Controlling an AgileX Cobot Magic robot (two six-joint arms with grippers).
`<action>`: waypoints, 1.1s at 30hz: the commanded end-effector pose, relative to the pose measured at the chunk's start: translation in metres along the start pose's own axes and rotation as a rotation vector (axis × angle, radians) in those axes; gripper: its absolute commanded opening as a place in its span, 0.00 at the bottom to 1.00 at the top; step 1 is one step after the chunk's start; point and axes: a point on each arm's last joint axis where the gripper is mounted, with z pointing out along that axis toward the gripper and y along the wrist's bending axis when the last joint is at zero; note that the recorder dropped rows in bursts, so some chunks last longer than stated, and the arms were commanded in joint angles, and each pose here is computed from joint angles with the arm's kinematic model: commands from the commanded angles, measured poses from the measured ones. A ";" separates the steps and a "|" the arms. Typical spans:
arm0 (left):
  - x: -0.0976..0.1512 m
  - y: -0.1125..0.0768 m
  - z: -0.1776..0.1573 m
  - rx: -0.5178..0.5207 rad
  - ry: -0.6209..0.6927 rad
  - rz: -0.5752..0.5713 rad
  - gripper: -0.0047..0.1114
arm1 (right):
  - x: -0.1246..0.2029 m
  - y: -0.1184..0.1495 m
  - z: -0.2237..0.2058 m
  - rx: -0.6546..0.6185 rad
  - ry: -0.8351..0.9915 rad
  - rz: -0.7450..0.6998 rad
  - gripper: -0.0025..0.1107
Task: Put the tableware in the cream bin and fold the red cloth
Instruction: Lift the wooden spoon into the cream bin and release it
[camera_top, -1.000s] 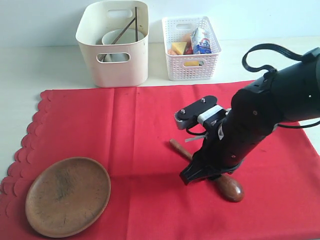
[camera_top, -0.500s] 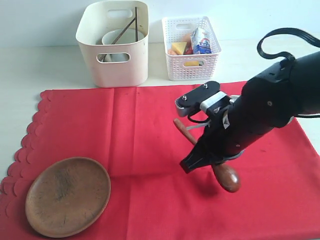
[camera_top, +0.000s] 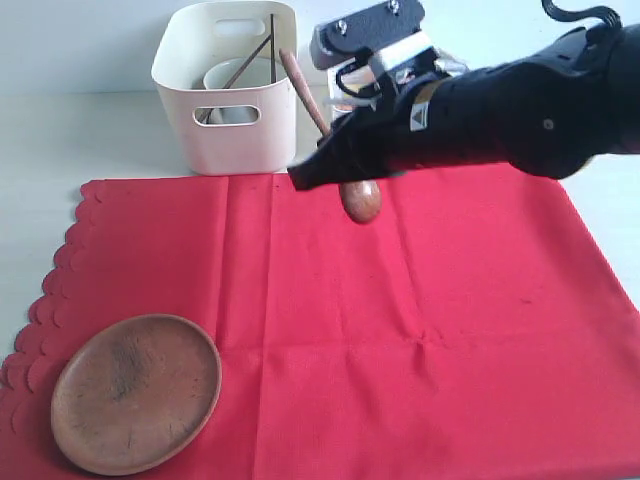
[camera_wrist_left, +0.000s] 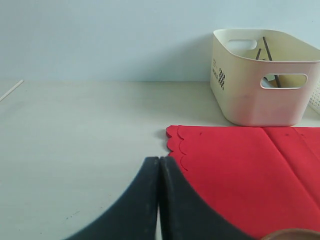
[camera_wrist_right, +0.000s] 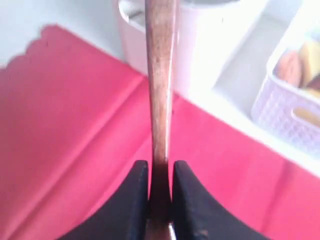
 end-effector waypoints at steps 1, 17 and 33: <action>-0.002 0.000 -0.001 0.004 -0.015 0.000 0.06 | -0.027 0.001 0.016 -0.008 -0.158 -0.011 0.02; -0.002 0.000 -0.001 0.004 -0.015 0.000 0.06 | -0.111 0.005 0.119 -0.007 -0.388 -0.101 0.02; -0.002 0.000 -0.001 0.004 -0.015 0.000 0.06 | -0.122 -0.032 0.192 0.030 -0.482 0.150 0.34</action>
